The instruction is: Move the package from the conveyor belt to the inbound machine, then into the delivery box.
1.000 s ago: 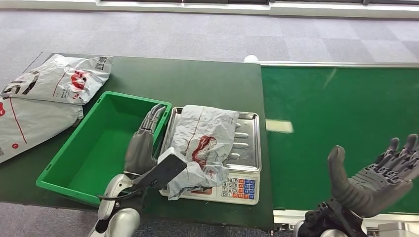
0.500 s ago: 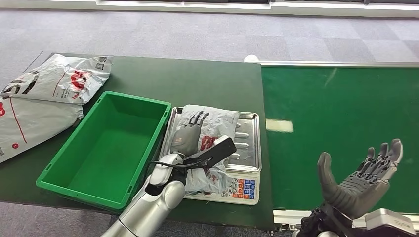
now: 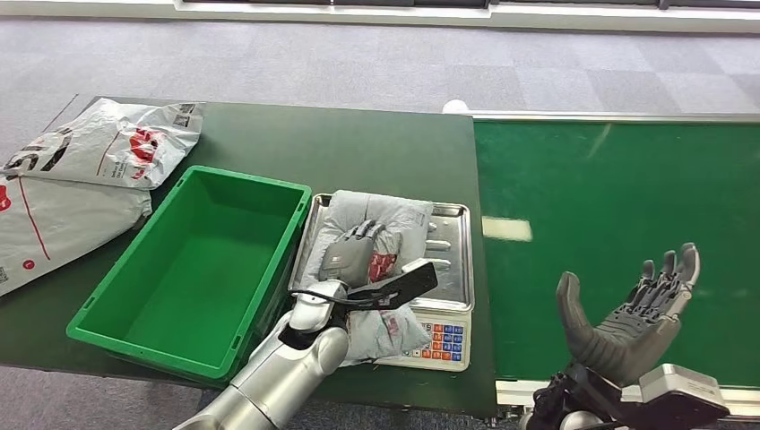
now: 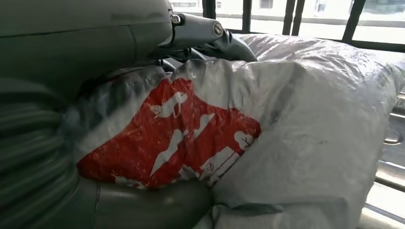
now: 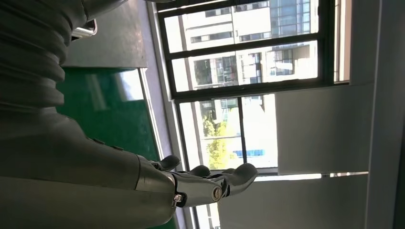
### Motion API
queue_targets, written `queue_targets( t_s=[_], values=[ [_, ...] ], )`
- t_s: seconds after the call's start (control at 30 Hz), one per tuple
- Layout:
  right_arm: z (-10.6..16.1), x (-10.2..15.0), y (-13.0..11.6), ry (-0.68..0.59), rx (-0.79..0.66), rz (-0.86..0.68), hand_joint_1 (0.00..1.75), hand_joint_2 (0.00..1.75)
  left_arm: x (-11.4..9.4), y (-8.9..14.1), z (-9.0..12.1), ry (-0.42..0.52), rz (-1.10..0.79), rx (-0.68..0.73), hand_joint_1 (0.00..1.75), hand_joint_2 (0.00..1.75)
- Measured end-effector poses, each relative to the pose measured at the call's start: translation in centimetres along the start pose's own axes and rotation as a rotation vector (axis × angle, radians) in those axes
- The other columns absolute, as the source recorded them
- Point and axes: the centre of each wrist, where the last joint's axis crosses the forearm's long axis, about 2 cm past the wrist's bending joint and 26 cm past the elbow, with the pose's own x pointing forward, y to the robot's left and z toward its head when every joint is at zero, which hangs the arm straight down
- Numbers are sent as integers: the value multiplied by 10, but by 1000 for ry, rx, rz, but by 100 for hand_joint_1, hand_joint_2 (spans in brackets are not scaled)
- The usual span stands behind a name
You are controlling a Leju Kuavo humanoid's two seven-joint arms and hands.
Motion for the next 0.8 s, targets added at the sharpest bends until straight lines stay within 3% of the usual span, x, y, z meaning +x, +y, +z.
queue_targets(
  t_s=[0.23,0.5,0.63,0.8],
  values=[
    [4,-2,2,15,11,0,0,175,-10,1,-4,12,-11,-2,175,175],
    [12,-2,-2,33,25,17,0,175,-38,19,5,33,78,59,175,175],
    [17,-2,-4,46,30,24,0,175,-57,35,20,0,195,204,175,175],
    [24,0,-8,65,36,33,0,175,-84,77,45,-14,289,448,175,175]
  ],
)
